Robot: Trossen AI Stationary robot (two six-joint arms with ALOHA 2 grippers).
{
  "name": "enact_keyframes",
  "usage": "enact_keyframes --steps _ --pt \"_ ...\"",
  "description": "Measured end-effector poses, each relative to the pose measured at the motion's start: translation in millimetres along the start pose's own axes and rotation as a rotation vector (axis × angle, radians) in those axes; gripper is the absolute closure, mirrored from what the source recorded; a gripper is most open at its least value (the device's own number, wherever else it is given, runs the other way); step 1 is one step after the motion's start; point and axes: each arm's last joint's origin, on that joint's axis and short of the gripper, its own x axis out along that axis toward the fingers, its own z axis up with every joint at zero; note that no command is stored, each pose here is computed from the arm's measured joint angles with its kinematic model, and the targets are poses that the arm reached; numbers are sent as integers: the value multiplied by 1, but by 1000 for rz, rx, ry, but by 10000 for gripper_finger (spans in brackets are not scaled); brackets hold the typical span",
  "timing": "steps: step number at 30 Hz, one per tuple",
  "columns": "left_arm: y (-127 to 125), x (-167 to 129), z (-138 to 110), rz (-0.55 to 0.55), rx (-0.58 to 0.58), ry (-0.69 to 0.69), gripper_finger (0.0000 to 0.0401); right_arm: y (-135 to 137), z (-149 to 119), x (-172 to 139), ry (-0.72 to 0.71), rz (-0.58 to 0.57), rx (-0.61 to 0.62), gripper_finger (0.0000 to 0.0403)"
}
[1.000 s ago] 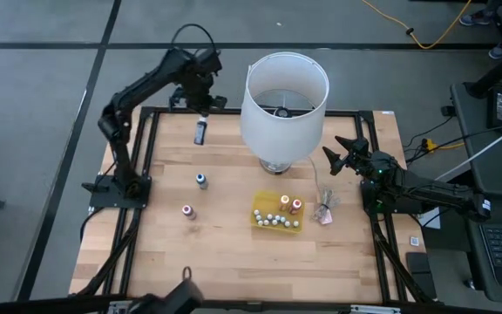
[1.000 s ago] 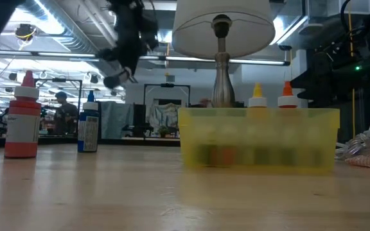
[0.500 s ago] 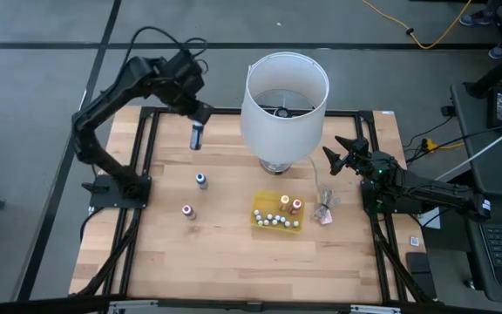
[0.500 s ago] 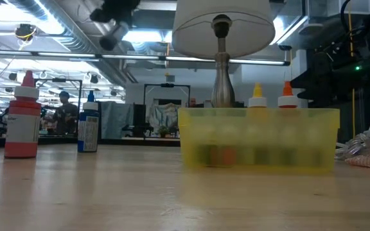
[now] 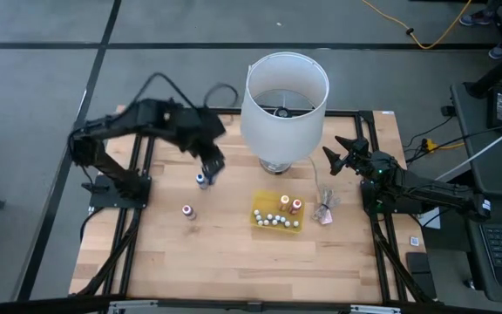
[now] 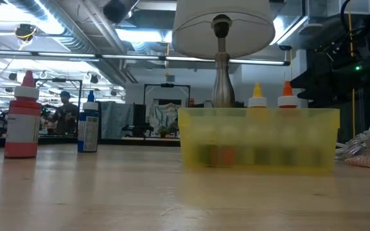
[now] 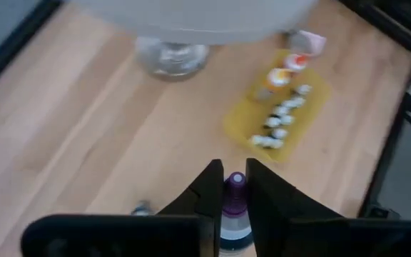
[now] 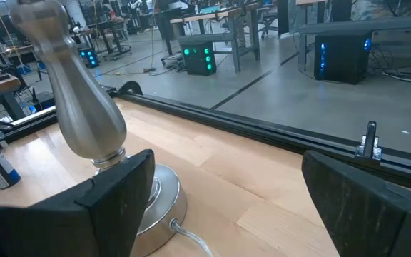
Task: Pick & Place food coloring
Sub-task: Put the purple food coloring bottle into the yellow bin
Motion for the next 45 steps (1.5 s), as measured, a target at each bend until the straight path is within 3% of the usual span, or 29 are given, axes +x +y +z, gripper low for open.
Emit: enact_keyframes --steps 8,21,33,39,45 --pt "-69 39 -8 -94 208 -53 363 0 0 0 0 0 0 47" --pt "-144 117 -15 -157 332 -177 363 0 0 0 0 0 0 47" --pt "-154 172 -10 -3 385 -274 363 0 0 0 0 0 0 47" --pt "-148 195 -12 17 351 -341 362 0 0 0 0 0 0 47" --pt "-136 216 -18 41 349 -326 363 0 0 0 0 0 0 47"
